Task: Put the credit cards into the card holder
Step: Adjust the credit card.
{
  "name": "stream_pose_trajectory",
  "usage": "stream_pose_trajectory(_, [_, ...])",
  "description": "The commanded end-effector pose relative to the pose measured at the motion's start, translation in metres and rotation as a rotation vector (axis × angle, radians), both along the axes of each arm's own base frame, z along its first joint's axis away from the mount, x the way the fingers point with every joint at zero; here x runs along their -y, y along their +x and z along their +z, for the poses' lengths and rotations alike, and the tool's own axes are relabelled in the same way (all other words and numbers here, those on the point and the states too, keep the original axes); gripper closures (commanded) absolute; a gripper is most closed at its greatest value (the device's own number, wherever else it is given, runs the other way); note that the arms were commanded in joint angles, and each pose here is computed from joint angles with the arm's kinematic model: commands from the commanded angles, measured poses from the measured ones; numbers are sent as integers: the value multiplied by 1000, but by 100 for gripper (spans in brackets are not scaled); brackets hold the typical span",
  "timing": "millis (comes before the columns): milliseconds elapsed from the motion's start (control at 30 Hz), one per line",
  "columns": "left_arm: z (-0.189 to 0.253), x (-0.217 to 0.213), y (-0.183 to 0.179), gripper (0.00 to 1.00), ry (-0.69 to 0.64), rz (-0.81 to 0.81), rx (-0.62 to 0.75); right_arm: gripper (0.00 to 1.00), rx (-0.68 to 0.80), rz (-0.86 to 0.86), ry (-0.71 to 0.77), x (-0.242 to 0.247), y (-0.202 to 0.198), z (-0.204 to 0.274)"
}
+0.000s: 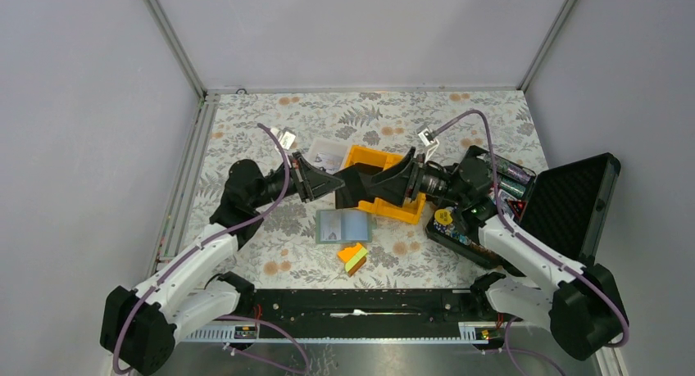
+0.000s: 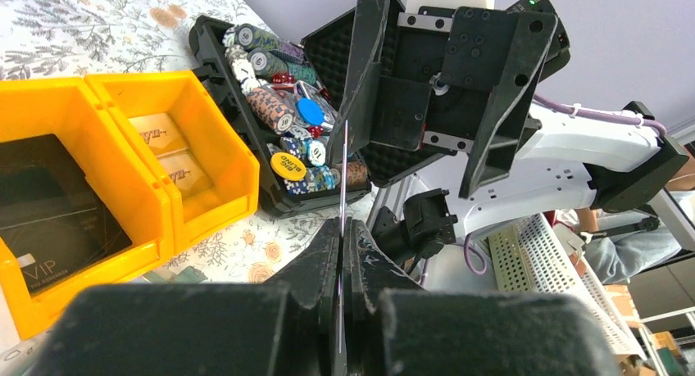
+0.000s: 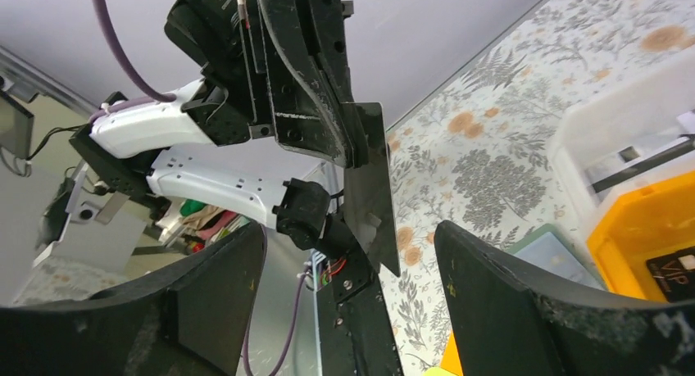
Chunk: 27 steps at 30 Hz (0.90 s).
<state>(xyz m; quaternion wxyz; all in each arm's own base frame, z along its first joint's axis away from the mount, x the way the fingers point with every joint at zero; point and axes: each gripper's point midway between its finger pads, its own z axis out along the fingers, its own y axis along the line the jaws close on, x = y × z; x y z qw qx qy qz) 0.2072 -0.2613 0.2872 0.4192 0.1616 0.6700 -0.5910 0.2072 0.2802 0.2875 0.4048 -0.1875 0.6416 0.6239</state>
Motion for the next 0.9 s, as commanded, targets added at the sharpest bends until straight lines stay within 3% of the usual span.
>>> stream_pose_trajectory(0, [10, 1, 7, 100, -35, 17, 12, 17, 47, 126, 54, -7, -14, 8])
stream_pose_trajectory(267, [11, 6, 4, 100, -50, -28, 6, 23, 7, 130, 19, -21, -2, -13])
stream_pose_trajectory(333, [12, 7, 2, 100, -54, -45, 8, 28, 1, 139, 19, -25, -2, -14])
stream_pose_trajectory(433, [9, 8, 2, 100, -53, -57, 0, 45, 8, 159, 40, -31, -2, -9])
stream_pose_trajectory(600, [9, 10, 0, 100, -52, -84, -6, 93, 1, 142, 63, -34, 3, -8])
stream_pose_trajectory(633, [8, 11, -1, 100, -52, -85, -8, 98, -2, 140, 68, -34, 3, -8])
stream_pose_trajectory(733, [7, 12, -2, 100, -51, -98, -16, 100, 1, 140, 90, -33, 2, -3])
stream_pose_trajectory(867, [7, 12, -4, 91, -52, -111, -19, 100, 3, 119, 111, -31, 3, -1])
